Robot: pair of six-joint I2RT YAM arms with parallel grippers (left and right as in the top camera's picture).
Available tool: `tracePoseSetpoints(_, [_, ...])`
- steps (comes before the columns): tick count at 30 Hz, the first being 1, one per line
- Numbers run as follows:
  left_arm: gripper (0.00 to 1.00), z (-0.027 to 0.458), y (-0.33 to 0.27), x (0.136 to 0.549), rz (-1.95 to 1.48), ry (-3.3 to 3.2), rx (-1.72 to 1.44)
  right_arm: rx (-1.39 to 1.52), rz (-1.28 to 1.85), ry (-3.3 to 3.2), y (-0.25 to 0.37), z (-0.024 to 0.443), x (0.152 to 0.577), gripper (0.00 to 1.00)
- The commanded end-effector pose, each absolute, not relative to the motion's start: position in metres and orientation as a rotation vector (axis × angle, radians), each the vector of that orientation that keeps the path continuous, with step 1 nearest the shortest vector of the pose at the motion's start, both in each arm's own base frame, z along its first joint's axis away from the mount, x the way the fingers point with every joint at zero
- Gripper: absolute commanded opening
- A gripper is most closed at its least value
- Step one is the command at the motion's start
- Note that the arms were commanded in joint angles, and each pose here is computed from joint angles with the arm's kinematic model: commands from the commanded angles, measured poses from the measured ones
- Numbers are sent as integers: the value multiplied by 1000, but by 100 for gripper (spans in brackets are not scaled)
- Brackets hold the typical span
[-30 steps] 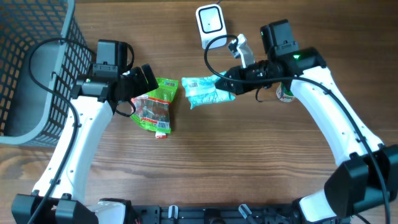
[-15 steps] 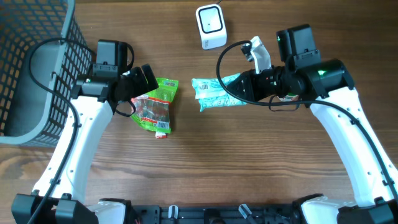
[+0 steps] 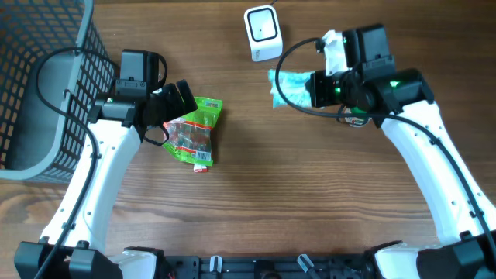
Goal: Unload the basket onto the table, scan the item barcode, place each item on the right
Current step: 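Hold the wipes pack barcode over the white scanner with the right gripper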
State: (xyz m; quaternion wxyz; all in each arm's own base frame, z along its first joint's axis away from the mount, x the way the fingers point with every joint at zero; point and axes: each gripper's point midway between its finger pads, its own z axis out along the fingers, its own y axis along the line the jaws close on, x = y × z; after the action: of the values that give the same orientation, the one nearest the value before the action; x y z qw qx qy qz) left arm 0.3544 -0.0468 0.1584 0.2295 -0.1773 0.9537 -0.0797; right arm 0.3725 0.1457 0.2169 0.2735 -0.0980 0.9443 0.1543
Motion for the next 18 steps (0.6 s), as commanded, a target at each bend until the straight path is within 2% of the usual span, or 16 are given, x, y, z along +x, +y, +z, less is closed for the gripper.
tracePoseSetpoints(1, [100,156,-43,354,-202,2628,-498,-89,219,2301,117,315,411,4])
tracePoseSetpoints(3, [100,156,-43,354,-202,2628,-498,-75,127,2226,105,357,421,4])
tracePoseSetpoints(7, [100,156,-43,354,-202,2628,-498,-114,-44,2137,96,390,459,4])
tracePoseSetpoints(12, [100,156,-43,354,-202,2628,-498,-213,-298,2101,112,349,516,4])
tracePoseSetpoints(18, [100,156,-43,354,-202,2628,-498,-567,-939,2013,152,273,563,4])
